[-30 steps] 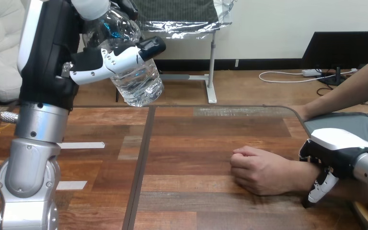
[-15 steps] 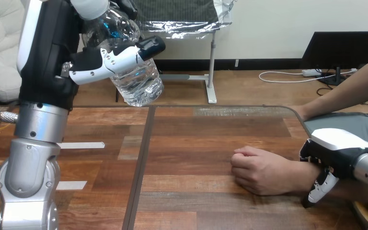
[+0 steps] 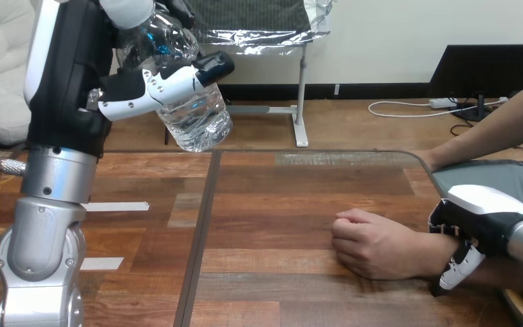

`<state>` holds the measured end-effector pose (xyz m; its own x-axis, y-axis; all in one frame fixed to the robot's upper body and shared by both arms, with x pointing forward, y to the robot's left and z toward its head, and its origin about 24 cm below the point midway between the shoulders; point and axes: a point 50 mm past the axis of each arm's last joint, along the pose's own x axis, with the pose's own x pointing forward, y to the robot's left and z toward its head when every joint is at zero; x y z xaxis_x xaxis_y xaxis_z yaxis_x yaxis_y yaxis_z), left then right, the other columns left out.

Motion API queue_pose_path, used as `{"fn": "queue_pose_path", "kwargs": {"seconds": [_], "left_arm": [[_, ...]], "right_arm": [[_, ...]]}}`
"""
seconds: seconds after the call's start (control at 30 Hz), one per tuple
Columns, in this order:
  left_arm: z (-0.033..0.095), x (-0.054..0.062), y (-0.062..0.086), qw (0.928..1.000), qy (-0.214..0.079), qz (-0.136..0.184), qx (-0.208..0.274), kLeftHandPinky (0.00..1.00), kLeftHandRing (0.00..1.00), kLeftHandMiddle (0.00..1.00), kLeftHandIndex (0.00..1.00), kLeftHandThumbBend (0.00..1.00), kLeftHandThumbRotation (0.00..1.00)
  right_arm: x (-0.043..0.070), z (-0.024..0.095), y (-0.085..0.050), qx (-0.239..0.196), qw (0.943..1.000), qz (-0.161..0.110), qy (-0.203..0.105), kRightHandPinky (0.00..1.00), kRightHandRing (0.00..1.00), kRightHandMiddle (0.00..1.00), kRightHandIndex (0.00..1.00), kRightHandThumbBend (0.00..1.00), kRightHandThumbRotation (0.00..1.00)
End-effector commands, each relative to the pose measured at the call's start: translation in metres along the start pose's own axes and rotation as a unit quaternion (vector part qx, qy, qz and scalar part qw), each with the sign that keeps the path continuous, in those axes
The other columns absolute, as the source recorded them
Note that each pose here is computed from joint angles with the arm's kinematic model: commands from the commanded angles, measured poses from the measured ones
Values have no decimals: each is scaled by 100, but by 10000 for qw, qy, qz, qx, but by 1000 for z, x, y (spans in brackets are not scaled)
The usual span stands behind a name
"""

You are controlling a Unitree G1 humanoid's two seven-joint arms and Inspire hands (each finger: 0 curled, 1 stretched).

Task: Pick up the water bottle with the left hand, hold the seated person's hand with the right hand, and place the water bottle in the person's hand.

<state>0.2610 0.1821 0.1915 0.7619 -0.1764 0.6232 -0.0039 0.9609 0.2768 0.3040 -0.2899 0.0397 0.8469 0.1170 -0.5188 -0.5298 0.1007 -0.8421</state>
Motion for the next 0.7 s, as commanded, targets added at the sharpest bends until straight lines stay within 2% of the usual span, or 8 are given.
{"fn": "queue_pose_path", "kwargs": {"seconds": [0.0,0.23,0.67], "left_arm": [[7,10,3,9995,-298,122,-49,20,26,32,37,62,0],[6,11,1,9995,-272,95,-87,20,26,32,37,62,0],[1,12,-4,9999,-134,62,-73,21,27,32,37,63,0]], "right_arm": [[-4,-4,40,378,9978,546,59,27,35,42,39,91,0],[-8,-3,19,555,9980,299,-3,22,29,37,39,91,0],[-17,-1,-14,613,9976,-236,-200,18,25,33,39,90,0]]}}
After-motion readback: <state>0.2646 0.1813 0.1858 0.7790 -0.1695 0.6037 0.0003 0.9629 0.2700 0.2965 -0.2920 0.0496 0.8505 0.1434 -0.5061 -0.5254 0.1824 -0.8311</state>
